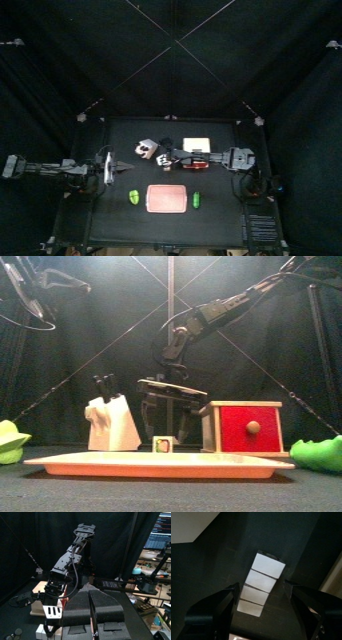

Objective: Grab sushi roll

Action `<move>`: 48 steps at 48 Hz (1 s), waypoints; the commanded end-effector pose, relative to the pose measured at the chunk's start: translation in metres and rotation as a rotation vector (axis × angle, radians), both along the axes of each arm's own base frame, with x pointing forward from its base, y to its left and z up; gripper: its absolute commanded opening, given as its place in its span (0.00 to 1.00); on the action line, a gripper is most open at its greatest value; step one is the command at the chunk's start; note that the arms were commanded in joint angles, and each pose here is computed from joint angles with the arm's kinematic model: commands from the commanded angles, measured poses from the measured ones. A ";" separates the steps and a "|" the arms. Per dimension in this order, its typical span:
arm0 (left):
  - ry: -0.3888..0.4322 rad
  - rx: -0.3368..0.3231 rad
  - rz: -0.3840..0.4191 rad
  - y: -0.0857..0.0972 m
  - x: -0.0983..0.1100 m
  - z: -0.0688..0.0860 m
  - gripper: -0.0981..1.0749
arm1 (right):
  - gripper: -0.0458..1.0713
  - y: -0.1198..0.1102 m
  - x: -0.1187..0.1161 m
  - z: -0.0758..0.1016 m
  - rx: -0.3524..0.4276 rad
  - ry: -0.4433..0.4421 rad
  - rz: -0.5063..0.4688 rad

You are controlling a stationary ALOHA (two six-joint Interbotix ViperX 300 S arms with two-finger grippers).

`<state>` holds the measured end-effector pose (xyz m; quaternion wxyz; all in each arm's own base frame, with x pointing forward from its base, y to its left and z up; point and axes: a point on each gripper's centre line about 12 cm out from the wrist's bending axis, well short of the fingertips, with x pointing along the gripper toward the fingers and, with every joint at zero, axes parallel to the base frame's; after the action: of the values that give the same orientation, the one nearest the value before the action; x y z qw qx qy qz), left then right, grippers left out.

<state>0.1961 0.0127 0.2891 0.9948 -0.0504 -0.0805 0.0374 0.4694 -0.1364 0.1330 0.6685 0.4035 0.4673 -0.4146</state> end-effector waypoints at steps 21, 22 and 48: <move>-0.017 0.002 0.003 0.000 0.001 0.005 0.06 | 0.92 -0.005 0.006 0.011 -0.005 -0.038 -0.009; -0.018 0.003 0.003 0.000 0.001 0.005 0.06 | 0.92 -0.006 0.006 0.011 -0.004 -0.037 -0.011; -0.015 0.002 0.003 0.000 0.001 0.005 0.06 | 0.71 -0.005 0.009 0.008 0.008 -0.042 -0.015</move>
<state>0.1959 0.0127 0.2881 0.9948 -0.0504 -0.0797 0.0375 0.4715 -0.1378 0.1206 0.6592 0.4092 0.4737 -0.4168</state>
